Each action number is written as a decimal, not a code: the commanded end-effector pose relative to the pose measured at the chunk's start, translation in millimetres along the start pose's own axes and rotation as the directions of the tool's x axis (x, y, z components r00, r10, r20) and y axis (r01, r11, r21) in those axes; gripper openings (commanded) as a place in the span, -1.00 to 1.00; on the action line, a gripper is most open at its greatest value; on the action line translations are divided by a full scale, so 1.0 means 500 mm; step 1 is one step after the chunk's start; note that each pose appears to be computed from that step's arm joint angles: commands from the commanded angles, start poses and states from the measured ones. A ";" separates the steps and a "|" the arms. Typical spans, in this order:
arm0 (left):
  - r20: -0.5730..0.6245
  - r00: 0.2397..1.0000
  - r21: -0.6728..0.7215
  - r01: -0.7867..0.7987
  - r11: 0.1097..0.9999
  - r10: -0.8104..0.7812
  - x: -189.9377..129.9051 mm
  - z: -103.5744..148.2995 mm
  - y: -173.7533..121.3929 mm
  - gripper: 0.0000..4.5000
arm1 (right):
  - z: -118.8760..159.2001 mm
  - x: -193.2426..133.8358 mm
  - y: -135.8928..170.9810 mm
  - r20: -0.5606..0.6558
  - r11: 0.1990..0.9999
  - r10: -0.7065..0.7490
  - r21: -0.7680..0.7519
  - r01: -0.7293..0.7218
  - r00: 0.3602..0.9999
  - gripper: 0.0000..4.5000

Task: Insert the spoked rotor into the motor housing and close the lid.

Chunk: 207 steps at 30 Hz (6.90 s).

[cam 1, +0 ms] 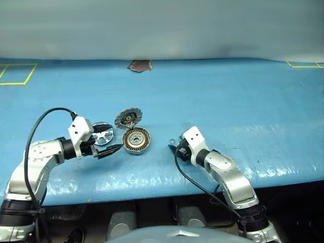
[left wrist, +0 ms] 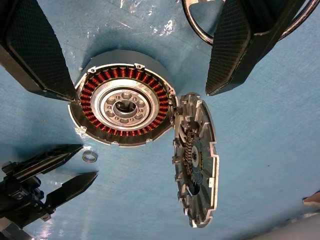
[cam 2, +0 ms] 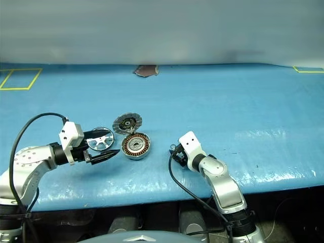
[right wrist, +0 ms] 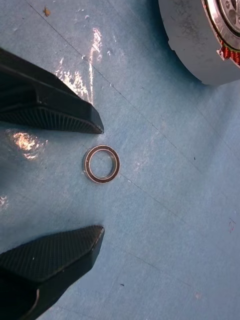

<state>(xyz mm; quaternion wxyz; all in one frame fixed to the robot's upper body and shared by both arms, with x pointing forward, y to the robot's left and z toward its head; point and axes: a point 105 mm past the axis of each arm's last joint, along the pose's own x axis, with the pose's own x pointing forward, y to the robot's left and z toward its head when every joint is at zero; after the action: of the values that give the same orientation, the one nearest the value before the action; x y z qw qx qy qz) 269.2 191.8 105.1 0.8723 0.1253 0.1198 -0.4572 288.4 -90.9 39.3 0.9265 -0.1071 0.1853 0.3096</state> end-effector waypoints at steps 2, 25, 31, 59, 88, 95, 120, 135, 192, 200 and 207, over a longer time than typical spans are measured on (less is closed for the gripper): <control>0.013 0.999 0.002 0.030 1.000 -0.030 0.008 0.004 -0.011 1.00 | 0.009 0.002 -0.002 0.017 1.000 -0.005 -0.010 0.006 1.000 0.27; 0.080 0.971 -0.086 0.230 0.969 -0.224 0.048 0.000 -0.075 1.00 | 0.010 0.013 0.017 0.032 0.998 0.049 0.025 -0.050 0.998 -0.64; 0.091 0.968 -0.099 0.242 0.965 -0.233 0.048 0.000 -0.079 1.00 | 0.054 0.002 0.019 0.102 0.999 0.049 -0.019 -0.047 0.994 -0.64; 0.097 0.992 -0.096 0.086 0.992 -0.077 0.011 -0.025 -0.053 1.00 | 0.161 0.088 0.167 0.195 0.932 0.361 -0.116 -0.344 0.912 -0.64; 0.166 0.985 -0.061 0.069 0.996 -0.058 0.015 -0.044 -0.054 1.00 | 0.156 0.115 0.188 0.151 0.904 0.418 -0.161 -0.395 0.896 -0.64; 0.162 0.985 -0.056 0.063 0.996 -0.053 0.013 -0.045 -0.052 1.00 | 0.154 0.116 0.187 0.152 0.906 0.413 -0.172 -0.387 0.898 -0.11; 0.127 0.991 -0.065 0.060 0.996 -0.052 0.016 -0.056 -0.051 1.00 | 0.173 0.113 0.180 0.196 0.917 0.390 -0.177 -0.358 0.900 -0.99; 0.117 0.992 -0.054 0.052 0.997 -0.045 0.014 -0.057 -0.047 1.00 | 0.147 0.136 0.191 0.172 0.919 0.393 -0.087 -0.384 0.903 -0.99; -0.071 0.963 0.021 -0.261 0.965 0.262 -0.043 -0.053 0.082 0.92 | 0.186 0.052 0.217 0.302 0.843 0.525 -0.314 -0.437 0.795 -1.00; -0.107 0.944 0.055 -0.307 0.950 0.311 -0.050 -0.065 0.092 0.47 | 0.184 0.054 0.214 0.304 0.851 0.512 -0.305 -0.427 0.803 -1.00; -0.187 0.930 0.066 -0.308 0.949 0.315 -0.058 -0.099 0.084 0.47 | 0.185 0.057 0.213 0.306 0.856 0.505 -0.300 -0.421 0.807 -1.00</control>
<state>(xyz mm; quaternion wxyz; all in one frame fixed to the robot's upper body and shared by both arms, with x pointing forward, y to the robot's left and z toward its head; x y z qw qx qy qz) 284.6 250.3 71.4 0.9181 0.1860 0.1718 -0.3049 269.1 33.7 89.0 0.8217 -0.1038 0.0199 0.5601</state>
